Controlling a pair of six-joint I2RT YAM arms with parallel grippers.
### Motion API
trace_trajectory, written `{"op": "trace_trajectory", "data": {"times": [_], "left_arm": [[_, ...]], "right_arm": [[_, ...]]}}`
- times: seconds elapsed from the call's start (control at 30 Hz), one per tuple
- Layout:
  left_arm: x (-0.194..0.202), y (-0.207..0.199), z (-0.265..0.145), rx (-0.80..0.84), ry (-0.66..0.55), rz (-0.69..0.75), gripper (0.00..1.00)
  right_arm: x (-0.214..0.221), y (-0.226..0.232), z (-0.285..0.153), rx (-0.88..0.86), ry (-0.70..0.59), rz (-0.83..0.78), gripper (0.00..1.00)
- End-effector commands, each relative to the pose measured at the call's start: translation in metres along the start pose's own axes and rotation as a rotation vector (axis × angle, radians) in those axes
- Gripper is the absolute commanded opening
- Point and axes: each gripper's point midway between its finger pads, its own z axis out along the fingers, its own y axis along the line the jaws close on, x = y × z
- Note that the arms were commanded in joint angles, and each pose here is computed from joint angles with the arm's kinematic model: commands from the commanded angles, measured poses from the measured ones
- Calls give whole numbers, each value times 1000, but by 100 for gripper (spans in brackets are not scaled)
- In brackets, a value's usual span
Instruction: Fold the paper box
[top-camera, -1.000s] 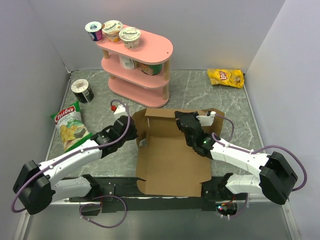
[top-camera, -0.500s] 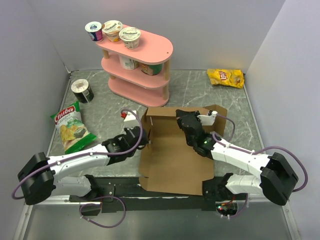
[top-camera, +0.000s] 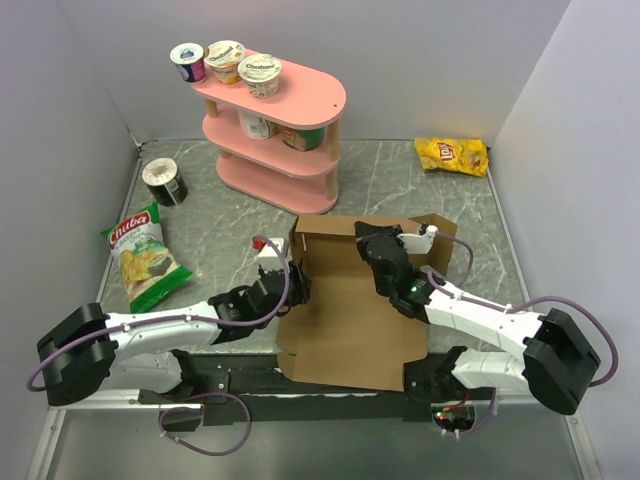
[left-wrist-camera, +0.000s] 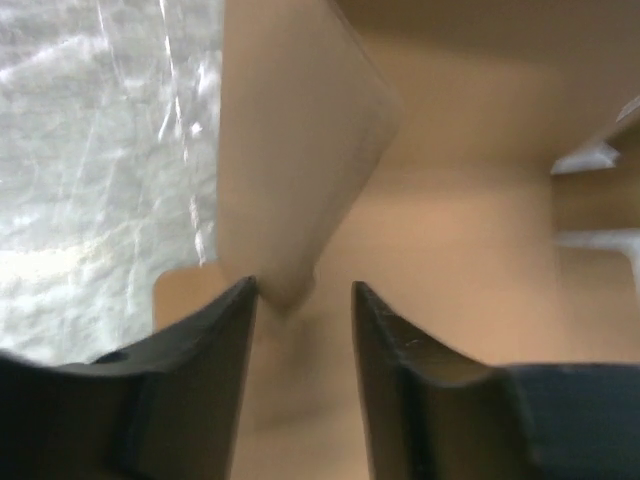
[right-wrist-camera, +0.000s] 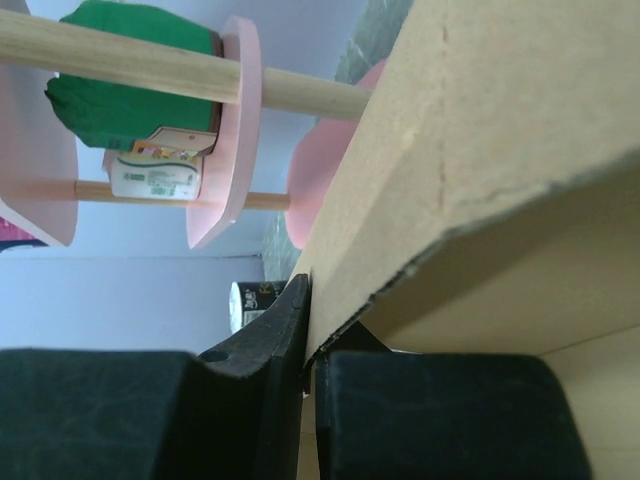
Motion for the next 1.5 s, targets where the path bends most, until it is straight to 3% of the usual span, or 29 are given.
{"op": "trace_trajectory", "data": {"times": [0.0,0.17,0.23,0.43,0.6,0.77,0.93,1.03,1.47], "left_arm": [[-1,-4,-16,80,0,44,66],[-15,12,-35,96,-43,34,88],[-20,6,-45,175,-52,47,98],[-61,-19,-75,407,-143,92,96],[-122,-14,-88,469,-325,32,96],[-153,16,-69,336,-369,-28,96],[-122,66,-16,83,-240,-38,96],[-97,73,4,67,-158,-11,99],[-51,24,10,266,-66,137,99]], "right_arm": [[7,-56,-8,94,44,-209,6],[-1,-57,-12,77,29,-229,4],[-3,-58,-13,73,25,-227,3],[-6,-65,-14,85,21,-227,3],[-7,-66,-16,85,23,-226,3],[-10,-63,-16,81,16,-223,3],[-11,-62,-16,77,18,-221,3],[-11,-61,-16,75,19,-220,3],[-2,-60,-11,79,42,-229,3]]}}
